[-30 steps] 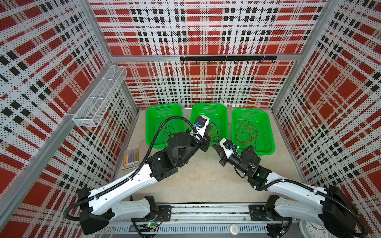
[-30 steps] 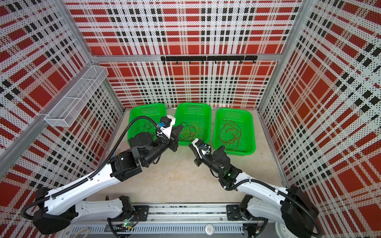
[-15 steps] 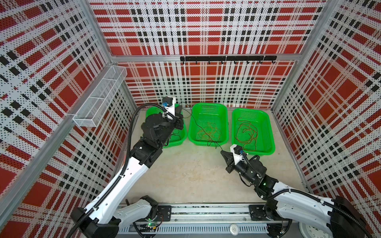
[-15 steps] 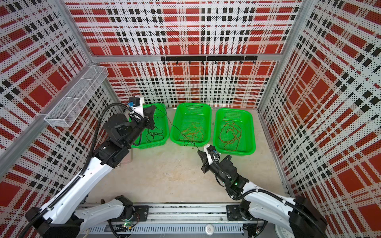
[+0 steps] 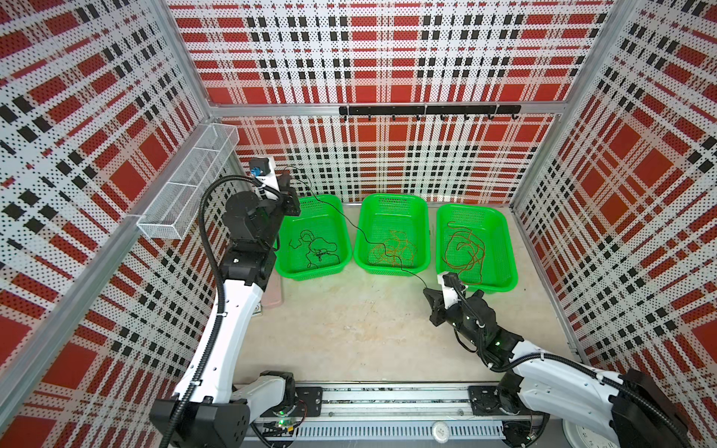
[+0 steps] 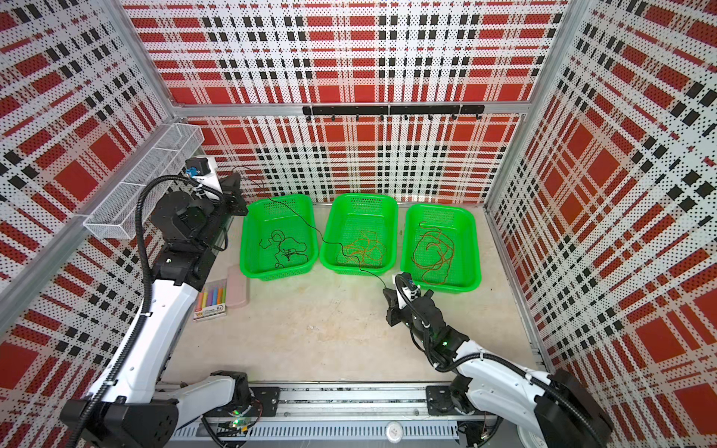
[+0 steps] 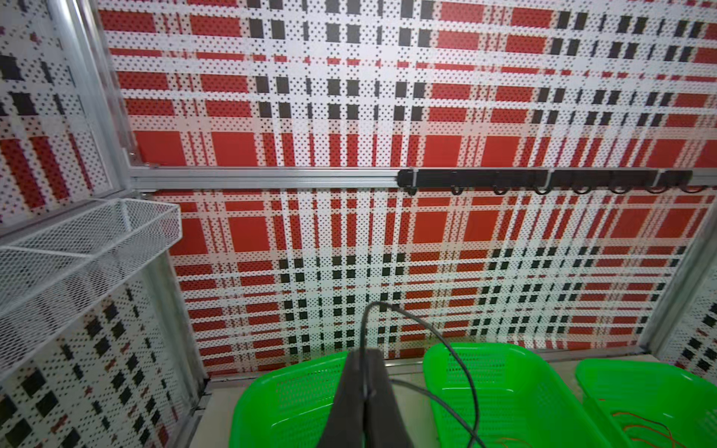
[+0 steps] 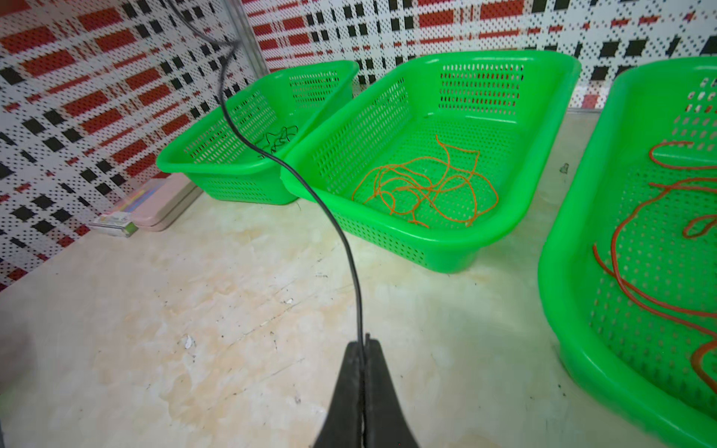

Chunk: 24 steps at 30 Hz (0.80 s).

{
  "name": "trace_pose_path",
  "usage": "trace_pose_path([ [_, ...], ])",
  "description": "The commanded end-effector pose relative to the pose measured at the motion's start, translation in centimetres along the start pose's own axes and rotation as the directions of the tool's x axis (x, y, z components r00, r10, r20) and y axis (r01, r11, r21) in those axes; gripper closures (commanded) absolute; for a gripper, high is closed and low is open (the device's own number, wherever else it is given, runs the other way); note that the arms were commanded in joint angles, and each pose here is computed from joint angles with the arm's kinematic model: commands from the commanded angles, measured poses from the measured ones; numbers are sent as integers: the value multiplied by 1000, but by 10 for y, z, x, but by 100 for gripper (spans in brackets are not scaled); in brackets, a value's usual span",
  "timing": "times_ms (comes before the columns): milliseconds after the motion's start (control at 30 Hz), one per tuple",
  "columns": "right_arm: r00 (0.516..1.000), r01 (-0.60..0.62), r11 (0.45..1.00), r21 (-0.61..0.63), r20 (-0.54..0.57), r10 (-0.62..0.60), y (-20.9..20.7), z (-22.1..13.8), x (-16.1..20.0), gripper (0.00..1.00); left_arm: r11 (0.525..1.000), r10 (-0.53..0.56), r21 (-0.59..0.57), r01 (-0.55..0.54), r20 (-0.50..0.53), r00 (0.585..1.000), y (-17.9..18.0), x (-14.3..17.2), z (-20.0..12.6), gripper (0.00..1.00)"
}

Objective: Untangle and sort cables by color
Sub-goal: Straighten the cable, then place the cable into the container.

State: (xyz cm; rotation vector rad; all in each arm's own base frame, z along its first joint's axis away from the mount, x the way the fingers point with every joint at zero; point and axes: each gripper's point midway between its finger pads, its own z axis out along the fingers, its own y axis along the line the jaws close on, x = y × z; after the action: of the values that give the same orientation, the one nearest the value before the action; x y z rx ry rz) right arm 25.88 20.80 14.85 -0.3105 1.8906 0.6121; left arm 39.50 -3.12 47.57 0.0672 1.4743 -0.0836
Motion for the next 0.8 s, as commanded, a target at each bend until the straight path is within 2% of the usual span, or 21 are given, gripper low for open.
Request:
trace_pose_path([
  [0,998,-4,1000,-9,-55,4,1,8,8,100,1000,31,0,-32,59,998,9,-22,1,100],
  [133,992,37,996,-86,-120,-48,22,32,5,100,997,47,-67,-45,23,999,33,-8,16,100],
  [233,991,48,986,-157,-117,-67,46,59,-16,100,994,57,-92,-59,-22,998,45,9,30,100],
  [467,987,105,949,-297,-82,-135,102,140,-74,100,981,93,-152,-119,-172,981,61,74,63,100],
  [633,986,119,911,-395,-64,-156,136,201,-97,100,970,114,-180,-163,-258,959,61,119,82,100],
  [767,986,123,892,-434,-48,-159,151,247,-104,100,961,95,-225,-161,-278,956,65,148,95,100],
])
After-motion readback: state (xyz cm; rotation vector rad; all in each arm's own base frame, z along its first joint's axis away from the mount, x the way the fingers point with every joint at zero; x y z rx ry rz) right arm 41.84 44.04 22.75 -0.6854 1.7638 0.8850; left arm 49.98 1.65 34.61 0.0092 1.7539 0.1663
